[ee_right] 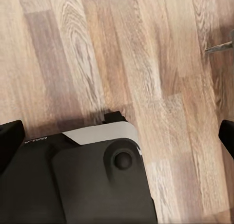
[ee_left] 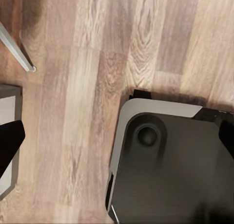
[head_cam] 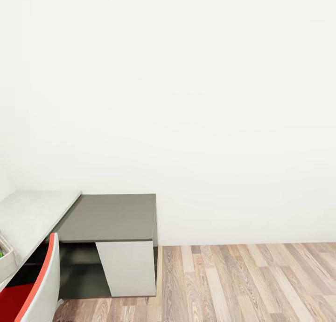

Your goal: Put all the toys in the child's room - the three board games (two on the bed and one on the table), the two jigsaw puzzles on the table, and the tennis ball on the table - inside the toy box on the table in the child's room.

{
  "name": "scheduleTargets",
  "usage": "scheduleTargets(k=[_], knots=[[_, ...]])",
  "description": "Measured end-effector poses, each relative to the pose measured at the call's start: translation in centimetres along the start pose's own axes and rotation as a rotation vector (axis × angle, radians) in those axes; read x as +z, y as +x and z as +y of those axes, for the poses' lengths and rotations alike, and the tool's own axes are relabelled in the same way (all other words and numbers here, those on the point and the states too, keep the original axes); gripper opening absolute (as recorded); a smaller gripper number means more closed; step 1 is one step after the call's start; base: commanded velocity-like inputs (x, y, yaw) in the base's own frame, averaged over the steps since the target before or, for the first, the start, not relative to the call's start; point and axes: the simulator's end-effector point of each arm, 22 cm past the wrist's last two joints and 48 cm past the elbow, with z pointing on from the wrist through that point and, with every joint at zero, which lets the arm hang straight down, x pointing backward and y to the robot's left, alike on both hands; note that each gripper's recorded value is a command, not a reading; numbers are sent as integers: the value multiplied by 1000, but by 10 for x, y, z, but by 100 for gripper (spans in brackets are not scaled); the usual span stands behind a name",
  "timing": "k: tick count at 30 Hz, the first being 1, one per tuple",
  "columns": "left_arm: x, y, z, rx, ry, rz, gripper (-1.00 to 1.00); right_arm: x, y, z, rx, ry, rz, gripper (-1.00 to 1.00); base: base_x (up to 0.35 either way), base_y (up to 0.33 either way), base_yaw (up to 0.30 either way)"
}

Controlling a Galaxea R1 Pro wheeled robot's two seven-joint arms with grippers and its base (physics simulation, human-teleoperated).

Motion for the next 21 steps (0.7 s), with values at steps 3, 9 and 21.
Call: scheduleTargets(k=[3,9,21], knots=[[0,5,0,-1,-1,10,100,1,5,-1,-2,1,10,100,-158,0,0],[0,17,2,-1,-4,31,100,2,21,-3,-9,5,34,100,-288,0,0],[-2,40,-3,2,3,64,100,2,45,-7,-20,11,67,100,-95,0,0]])
